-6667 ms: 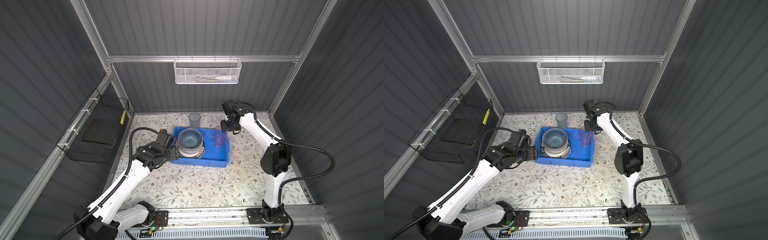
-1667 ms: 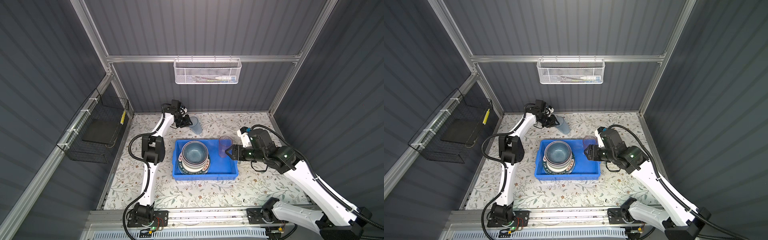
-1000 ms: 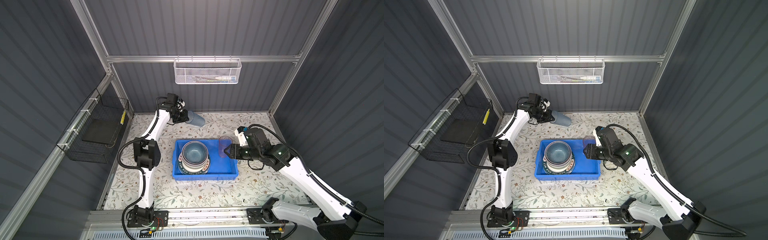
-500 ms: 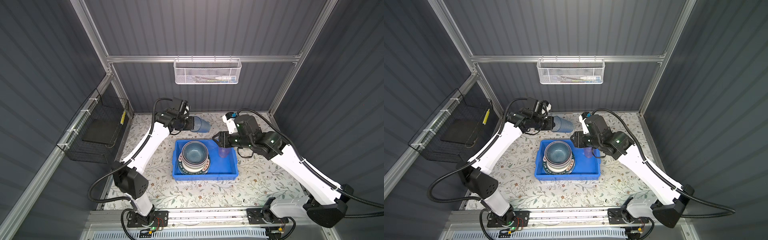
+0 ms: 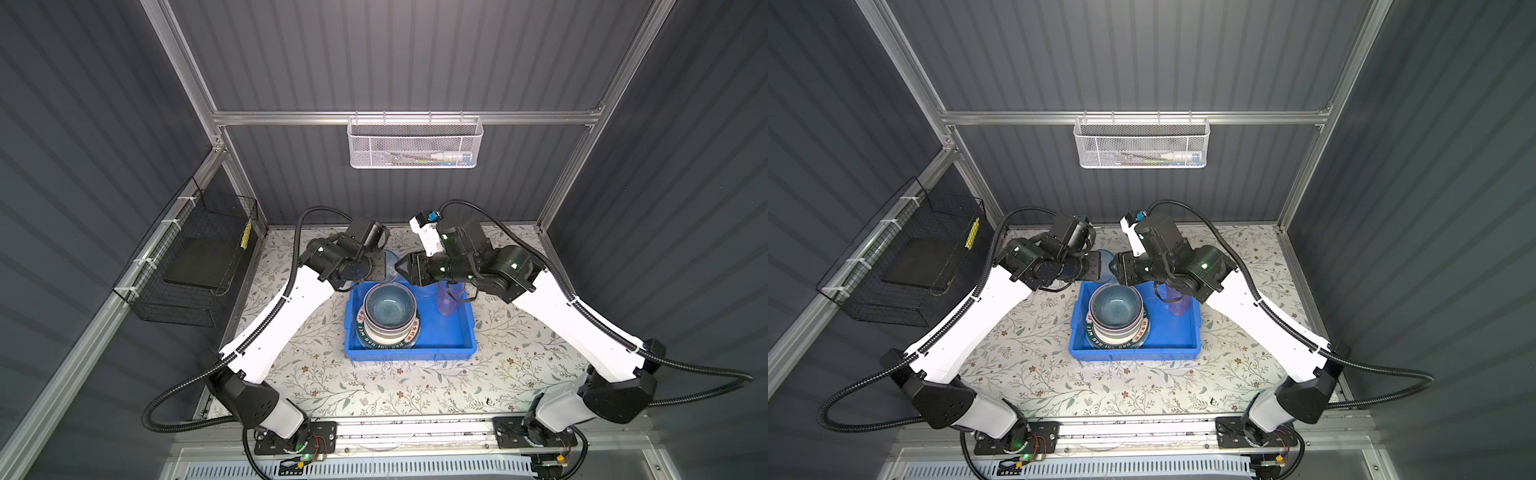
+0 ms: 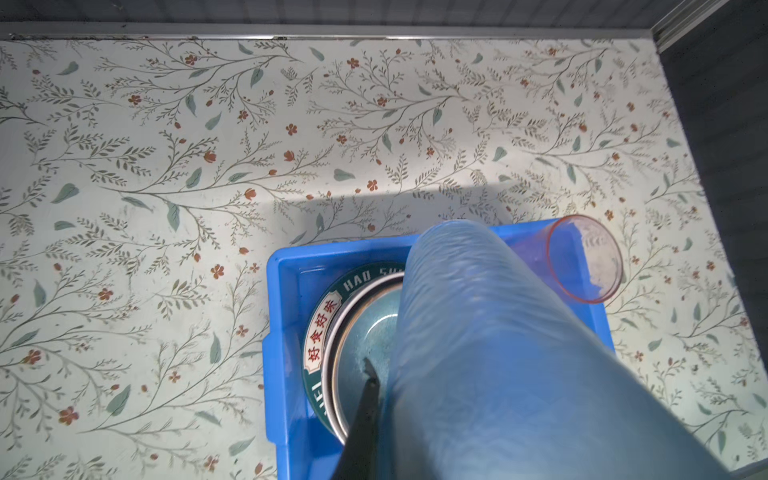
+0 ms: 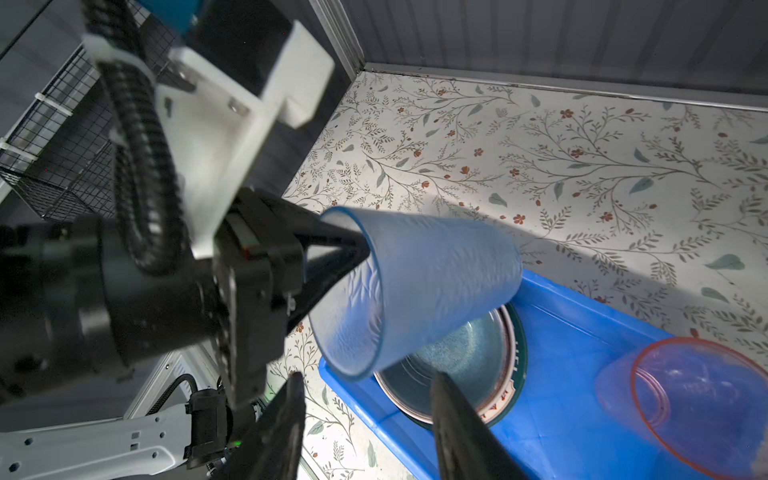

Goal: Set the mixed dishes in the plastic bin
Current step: 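Pass the frosted blue cup from the left gripper to the right gripper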

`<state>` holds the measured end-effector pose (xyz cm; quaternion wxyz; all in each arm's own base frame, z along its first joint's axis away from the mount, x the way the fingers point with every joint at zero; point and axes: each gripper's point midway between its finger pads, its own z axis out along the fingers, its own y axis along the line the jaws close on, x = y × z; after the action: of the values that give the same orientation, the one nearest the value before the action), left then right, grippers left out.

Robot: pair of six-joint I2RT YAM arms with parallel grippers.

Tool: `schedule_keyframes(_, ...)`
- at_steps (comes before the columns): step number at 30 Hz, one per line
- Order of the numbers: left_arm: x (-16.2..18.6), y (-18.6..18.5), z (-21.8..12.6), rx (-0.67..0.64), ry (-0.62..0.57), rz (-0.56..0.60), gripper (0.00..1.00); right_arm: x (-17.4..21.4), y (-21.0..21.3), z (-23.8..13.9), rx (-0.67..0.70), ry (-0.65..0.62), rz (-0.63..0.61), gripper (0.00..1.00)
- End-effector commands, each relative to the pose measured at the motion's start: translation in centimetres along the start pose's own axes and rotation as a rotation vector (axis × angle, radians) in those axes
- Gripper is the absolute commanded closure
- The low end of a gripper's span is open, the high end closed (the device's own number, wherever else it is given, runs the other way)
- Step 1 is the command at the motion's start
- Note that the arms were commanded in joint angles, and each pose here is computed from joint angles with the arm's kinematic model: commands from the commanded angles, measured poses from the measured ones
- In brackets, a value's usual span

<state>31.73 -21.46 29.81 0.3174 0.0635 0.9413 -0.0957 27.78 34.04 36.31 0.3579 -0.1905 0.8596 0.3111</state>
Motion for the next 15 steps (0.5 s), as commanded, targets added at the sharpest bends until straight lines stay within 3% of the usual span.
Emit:
schedule_keyframes(1,-0.6,0.7,-1.6,-0.05,-0.039,-0.021,1.0,-0.4,0.6,0.2,0.005,0.007,-0.021,0.52)
schedule_keyframes(15,-0.9,0.3,-3.1,-0.01,-0.082,-0.021,1.0,0.4,-2.2,2.4,0.188,0.044,-0.003,0.57)
